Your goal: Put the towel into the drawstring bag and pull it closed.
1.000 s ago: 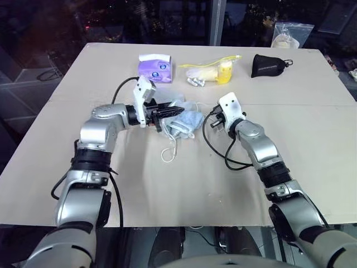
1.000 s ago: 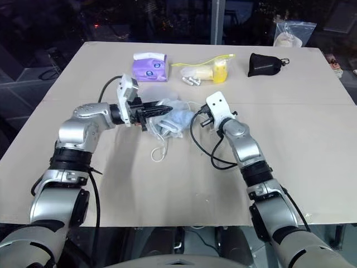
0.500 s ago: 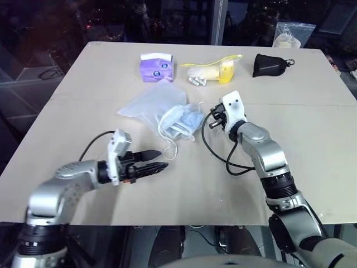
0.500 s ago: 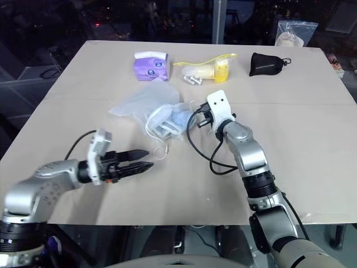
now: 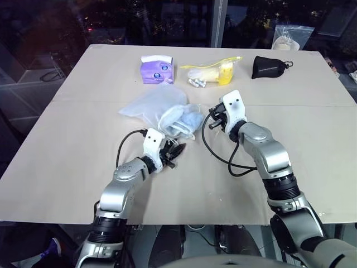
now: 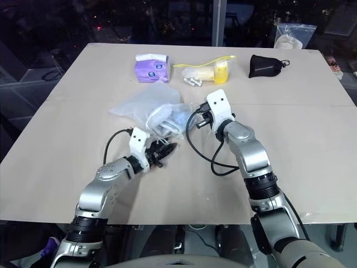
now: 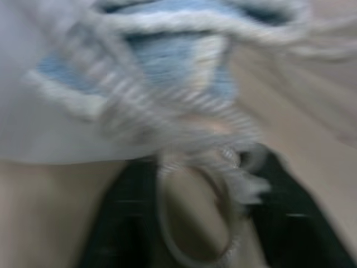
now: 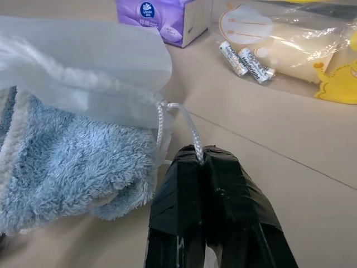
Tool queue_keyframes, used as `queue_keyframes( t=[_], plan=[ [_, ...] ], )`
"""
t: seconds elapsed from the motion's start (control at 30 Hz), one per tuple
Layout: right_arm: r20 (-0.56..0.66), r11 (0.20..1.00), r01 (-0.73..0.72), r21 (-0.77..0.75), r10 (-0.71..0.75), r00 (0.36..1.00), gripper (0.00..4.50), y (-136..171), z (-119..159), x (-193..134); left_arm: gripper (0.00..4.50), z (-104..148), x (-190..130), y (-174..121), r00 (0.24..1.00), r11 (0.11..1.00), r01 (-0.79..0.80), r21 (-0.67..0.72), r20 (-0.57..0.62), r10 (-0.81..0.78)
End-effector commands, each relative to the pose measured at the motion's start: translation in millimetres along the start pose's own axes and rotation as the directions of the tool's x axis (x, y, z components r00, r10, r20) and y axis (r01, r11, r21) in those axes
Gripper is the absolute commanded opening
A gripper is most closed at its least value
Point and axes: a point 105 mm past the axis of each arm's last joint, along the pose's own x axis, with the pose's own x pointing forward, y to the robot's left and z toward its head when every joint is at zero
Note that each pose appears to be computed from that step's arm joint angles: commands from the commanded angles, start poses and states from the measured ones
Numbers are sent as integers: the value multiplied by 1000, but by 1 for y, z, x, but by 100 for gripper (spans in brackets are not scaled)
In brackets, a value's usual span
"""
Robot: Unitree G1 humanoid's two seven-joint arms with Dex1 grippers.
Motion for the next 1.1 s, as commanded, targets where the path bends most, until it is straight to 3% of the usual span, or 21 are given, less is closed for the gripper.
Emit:
queue_keyframes(
  t=[0.03,0.13,0.3,0.43,0.57,0.67,0.77,0.87,0.9,1.0,1.07,1.1],
  plan=[
    [66,1000,11,-12,-10,998,0,-1,18,-5,4,-11,-4,1,1000,999,-30,24,-9,30],
    [97,1000,22,-20,-20,995,0,-4,26,-7,4,3,-24,20,987,987,-122,104,119,109],
    [251,999,27,-23,-21,968,0,-11,69,-19,4,42,-66,67,905,904,-358,233,326,274],
    [367,992,80,-98,-38,929,0,-27,116,-35,4,112,-94,109,817,774,-507,380,498,291],
    [439,956,141,-258,-14,898,0,-39,168,-57,4,193,-109,128,760,689,-561,459,616,208],
    [426,915,169,-367,3,905,0,-46,189,-69,4,228,-117,136,719,661,-599,452,667,196],
    [339,888,170,-428,-16,941,0,-63,183,-77,4,232,-111,158,700,684,-631,367,648,299],
    [385,873,252,-418,-81,919,0,-77,195,-90,4,248,-111,154,654,673,-658,337,699,290],
    [396,874,274,-401,-105,912,0,-83,199,-96,4,245,-106,158,673,676,-653,342,671,310],
    [435,851,342,-398,-153,887,0,-98,212,-112,4,256,-114,174,606,657,-709,256,697,383],
    [454,892,339,-298,-180,873,0,-106,208,-110,4,250,-104,177,643,675,-684,277,666,378],
    [352,846,327,-422,-180,919,0,-108,177,-97,4,237,-93,179,671,700,-661,270,630,391]
  ],
)
